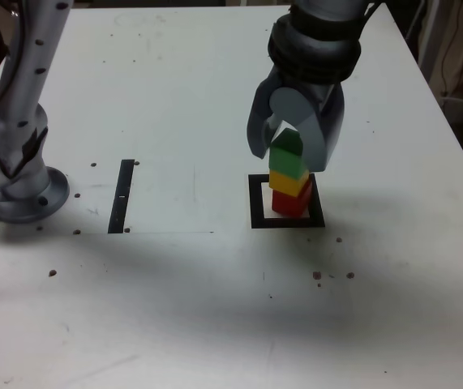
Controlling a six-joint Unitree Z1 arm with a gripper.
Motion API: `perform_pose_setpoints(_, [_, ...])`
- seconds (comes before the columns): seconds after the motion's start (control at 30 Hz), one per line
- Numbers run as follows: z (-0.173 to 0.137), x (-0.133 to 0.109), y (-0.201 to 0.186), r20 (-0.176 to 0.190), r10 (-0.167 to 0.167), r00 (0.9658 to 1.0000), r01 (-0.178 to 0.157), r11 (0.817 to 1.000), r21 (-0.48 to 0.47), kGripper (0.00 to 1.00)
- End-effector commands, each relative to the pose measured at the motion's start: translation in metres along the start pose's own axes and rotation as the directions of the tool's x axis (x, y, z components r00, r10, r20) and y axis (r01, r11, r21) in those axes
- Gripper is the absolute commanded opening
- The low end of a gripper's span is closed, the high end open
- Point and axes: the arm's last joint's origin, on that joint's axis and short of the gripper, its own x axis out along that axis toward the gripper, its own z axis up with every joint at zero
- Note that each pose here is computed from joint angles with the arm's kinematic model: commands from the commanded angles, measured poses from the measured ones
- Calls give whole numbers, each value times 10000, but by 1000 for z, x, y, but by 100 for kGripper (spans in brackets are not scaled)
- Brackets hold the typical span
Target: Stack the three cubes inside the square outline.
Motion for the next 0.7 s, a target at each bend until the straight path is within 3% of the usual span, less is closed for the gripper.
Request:
perform_pose_setpoints(0.0, [1,1,0,-136,24,9999,-23,10000,53,91])
perform_pose_setpoints(0.17, [-3,-5,0,-8,127,9999,-127,9999,52,96])
perform_pose_setpoints(0.27, [-13,-18,0,387,278,9989,-278,9996,-8,98])
perform_pose_setpoints(0.47, [-51,-53,-6,1399,481,9890,-459,9988,-195,99])
perform_pose_setpoints(0.67, [-98,-67,-16,1764,388,9836,-330,9988,-355,99])
